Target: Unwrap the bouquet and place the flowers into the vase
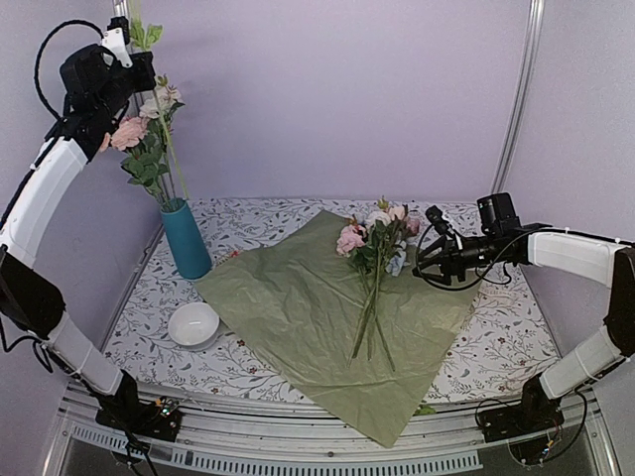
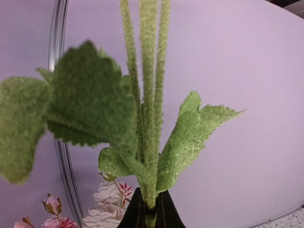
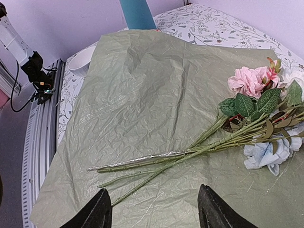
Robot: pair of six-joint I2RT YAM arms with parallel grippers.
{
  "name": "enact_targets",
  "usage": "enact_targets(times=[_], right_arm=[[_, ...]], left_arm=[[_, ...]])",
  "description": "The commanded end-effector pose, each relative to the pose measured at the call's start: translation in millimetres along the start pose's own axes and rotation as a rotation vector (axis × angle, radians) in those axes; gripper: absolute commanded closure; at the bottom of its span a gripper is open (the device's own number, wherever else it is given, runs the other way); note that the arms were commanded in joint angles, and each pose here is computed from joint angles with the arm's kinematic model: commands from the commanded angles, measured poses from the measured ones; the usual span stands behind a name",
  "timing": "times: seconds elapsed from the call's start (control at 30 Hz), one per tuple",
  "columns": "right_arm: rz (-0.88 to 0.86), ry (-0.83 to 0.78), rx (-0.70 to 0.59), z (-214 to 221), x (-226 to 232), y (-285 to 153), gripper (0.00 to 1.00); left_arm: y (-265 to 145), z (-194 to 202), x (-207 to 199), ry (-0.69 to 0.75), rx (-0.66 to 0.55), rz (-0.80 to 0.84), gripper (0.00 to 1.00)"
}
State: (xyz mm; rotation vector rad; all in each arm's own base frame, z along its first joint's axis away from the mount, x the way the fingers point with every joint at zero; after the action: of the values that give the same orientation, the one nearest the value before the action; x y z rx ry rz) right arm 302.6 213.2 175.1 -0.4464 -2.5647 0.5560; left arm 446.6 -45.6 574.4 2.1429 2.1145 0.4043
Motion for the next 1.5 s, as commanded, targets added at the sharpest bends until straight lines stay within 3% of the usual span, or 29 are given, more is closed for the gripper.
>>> enact_targets(times=[0.0,0.4,0.83,1.4,1.47], right_arm=[[0.014,-0.027,-0.006,-6,0,-3,0.36],[0.018,-0.008,0.017,1,-6,2,0.36],[0.008,0.01,0.038,7,-10,6,0.36],[0.007,0.015,0.049,9,-10,7,0.36],[0.007,0.016,0.05,9,-10,6,0.36]], left_arm=[[10,-3,25,0.045,-0.023,-0.08,1.0],[26,69,24,0.047,0.082,-0.07,1.0],[11,184,13,0.048,0.265,-0.032,1.0],[-9,233,8,0.013,0.361,-0.028,1.0],[-13,232,9,0.007,0.359,-0.035,0.95]])
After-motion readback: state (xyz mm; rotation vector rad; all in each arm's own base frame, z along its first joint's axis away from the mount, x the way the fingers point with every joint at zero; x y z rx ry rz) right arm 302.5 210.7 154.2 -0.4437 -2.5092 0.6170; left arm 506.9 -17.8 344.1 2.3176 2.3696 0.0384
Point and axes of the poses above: each gripper's point midway between its finger pads, its own y axis out along the fingers, its own x axis along the line the jaws close on, z = x × y, the point moved 1 cm from there along -y, back along the fingers, and after that the axes turned 9 degrees about y, right-handed, at the moved point
